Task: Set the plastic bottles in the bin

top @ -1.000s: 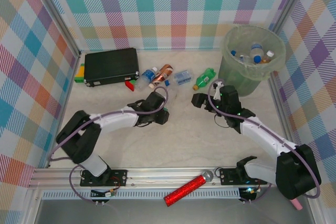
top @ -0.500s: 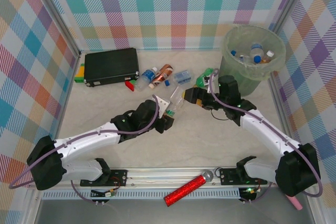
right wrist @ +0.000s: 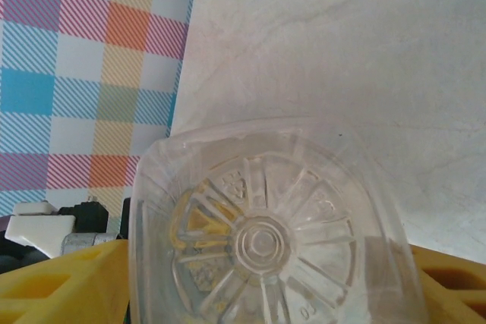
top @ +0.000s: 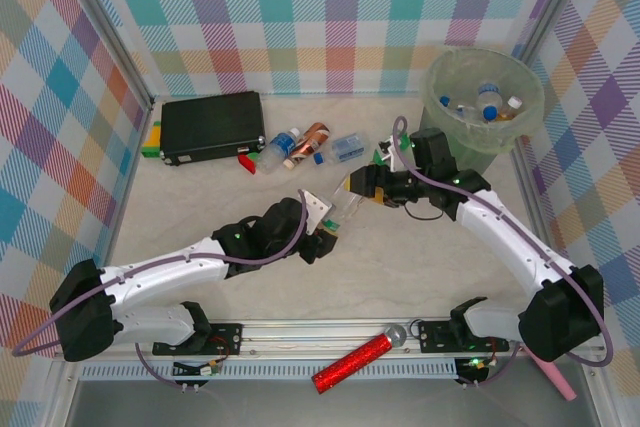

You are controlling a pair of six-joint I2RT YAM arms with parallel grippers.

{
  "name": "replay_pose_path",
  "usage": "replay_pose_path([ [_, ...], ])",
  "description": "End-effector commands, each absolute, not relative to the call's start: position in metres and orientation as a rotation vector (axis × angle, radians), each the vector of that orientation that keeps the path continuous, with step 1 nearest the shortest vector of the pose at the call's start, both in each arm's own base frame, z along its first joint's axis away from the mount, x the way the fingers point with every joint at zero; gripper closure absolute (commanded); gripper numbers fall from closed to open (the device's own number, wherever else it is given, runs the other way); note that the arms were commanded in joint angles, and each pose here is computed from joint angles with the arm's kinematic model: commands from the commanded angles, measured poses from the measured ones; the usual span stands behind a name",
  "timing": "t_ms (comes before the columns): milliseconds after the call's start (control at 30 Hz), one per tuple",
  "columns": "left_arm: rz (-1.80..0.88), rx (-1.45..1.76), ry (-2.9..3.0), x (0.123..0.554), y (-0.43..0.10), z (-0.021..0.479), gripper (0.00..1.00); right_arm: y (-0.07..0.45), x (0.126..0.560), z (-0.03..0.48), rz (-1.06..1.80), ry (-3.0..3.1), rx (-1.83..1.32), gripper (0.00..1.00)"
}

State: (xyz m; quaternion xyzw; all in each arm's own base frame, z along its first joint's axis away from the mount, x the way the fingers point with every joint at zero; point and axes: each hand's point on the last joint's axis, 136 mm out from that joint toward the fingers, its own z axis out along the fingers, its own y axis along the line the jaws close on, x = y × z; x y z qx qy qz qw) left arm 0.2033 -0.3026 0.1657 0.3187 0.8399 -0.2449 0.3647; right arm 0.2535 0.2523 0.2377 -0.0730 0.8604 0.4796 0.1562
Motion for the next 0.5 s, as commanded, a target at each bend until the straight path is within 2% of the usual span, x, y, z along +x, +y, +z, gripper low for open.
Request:
replay_pose_path([
  [0, -0.677, 0.872, 2.117, 0.193, -0.308, 0.174, 0.67, 0.257, 0.243, 0.251, 1.415, 2.456, -0.305, 0.23],
  [67, -0.675, 0.881, 2.118, 0.192, -0.308, 0.174, 0.67, 0.257, 0.242, 0.252, 1.417, 2.461, -0.316, 0.26],
  [200, -0.674, 0.886, 2.121, 0.19, -0.307, 0.172, 0.67, 0.259, 0.24, 0.257, 1.44, 2.449, -0.338, 0.4],
  [267, -0.677, 0.884, 2.118, 0.19, -0.307, 0.173, 0.63, 0.258, 0.239, 0.261, 1.438, 2.444, -0.345, 0.49],
  [333, -0.685, 0.876, 2.105, 0.19, -0.307, 0.178, 0.6, 0.257, 0.239, 0.266, 1.429, 2.431, -0.352, 0.52],
  [400, -0.694, 0.865, 2.09, 0.191, -0.307, 0.183, 0.52, 0.255, 0.241, 0.272, 1.403, 2.407, -0.351, 0.51],
  [433, -0.696, 0.856, 2.08, 0.191, -0.306, 0.186, 0.43, 0.254, 0.241, 0.276, 1.388, 2.394, -0.35, 0.5],
  [467, -0.69, 0.839, 2.072, 0.193, -0.304, 0.189, 0.27, 0.252, 0.242, 0.28, 1.368, 2.38, -0.35, 0.5],
])
